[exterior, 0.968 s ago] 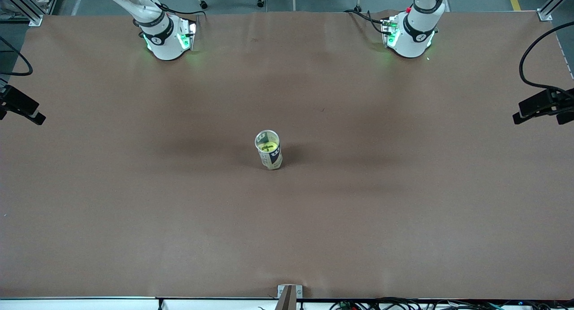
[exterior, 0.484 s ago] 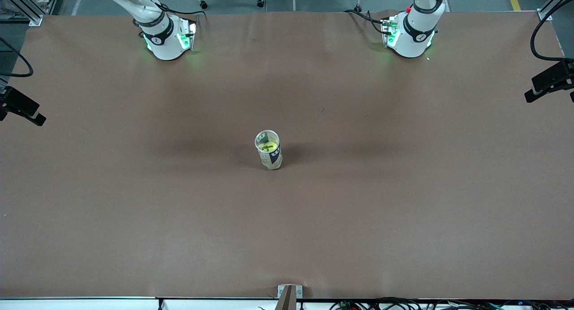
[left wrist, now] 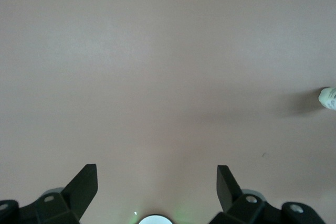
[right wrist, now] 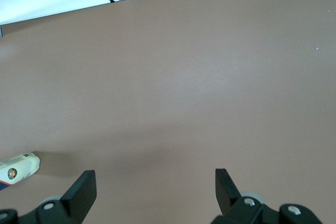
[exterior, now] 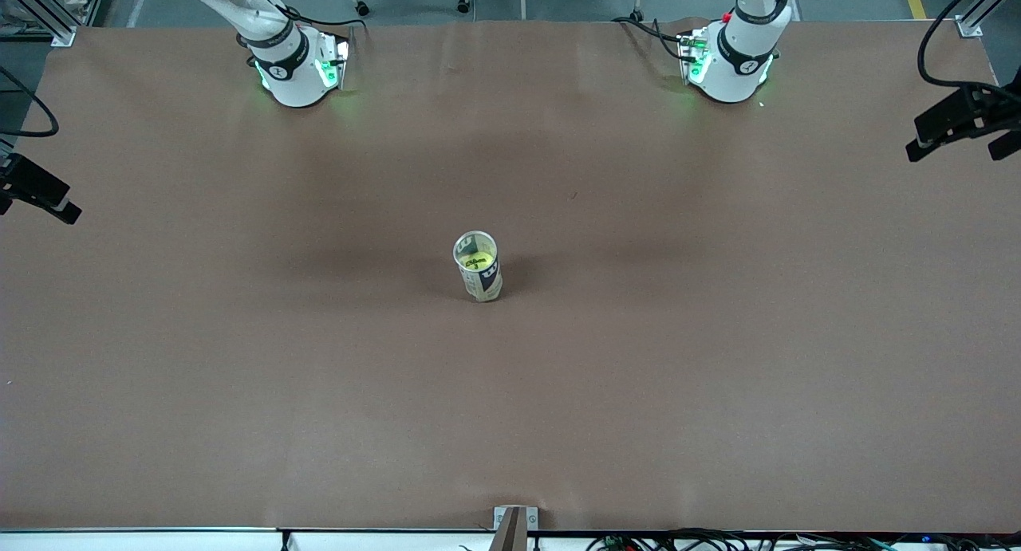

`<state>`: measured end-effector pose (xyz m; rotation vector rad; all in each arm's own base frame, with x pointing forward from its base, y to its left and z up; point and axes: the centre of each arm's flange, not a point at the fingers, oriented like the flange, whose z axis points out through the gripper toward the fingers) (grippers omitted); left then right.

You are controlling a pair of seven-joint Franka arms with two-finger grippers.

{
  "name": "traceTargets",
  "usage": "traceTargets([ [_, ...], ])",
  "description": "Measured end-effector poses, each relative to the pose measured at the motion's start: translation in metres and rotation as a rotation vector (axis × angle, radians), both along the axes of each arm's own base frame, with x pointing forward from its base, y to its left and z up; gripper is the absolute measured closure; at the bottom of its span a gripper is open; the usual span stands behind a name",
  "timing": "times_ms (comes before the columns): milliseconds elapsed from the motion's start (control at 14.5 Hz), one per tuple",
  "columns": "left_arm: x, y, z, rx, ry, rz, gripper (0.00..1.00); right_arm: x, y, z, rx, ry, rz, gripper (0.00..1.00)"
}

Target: Insert tennis ball vertically with right arm

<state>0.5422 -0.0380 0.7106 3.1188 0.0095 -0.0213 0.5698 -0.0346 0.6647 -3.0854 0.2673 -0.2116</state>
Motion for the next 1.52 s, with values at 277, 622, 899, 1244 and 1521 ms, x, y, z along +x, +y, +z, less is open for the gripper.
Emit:
traceTargets([
  [277,-0.028,0.002,-0.003,0.003,-0.037,0.002,0.0,0.0,0.0,0.0,0.0,0.0,0.0,0.0],
  [622,-0.042,0.004,-0.01,-0.002,-0.042,0.004,0.0,0.0,0.0,0.0,0.0,0.0,0.0,0.0],
  [899,-0.042,0.005,-0.012,-0.001,-0.033,-0.003,0.0,0.0,-0.002,0.0,-0.059,0.005,0.004,0.0],
  [1244,-0.043,0.005,-0.014,0.0,-0.019,-0.005,0.0,-0.002,0.001,-0.004,-0.071,0.036,0.01,0.0],
  [1521,-0.044,0.006,-0.015,0.001,-0.016,-0.005,0.0,-0.008,0.001,-0.009,-0.068,0.091,0.011,0.0],
])
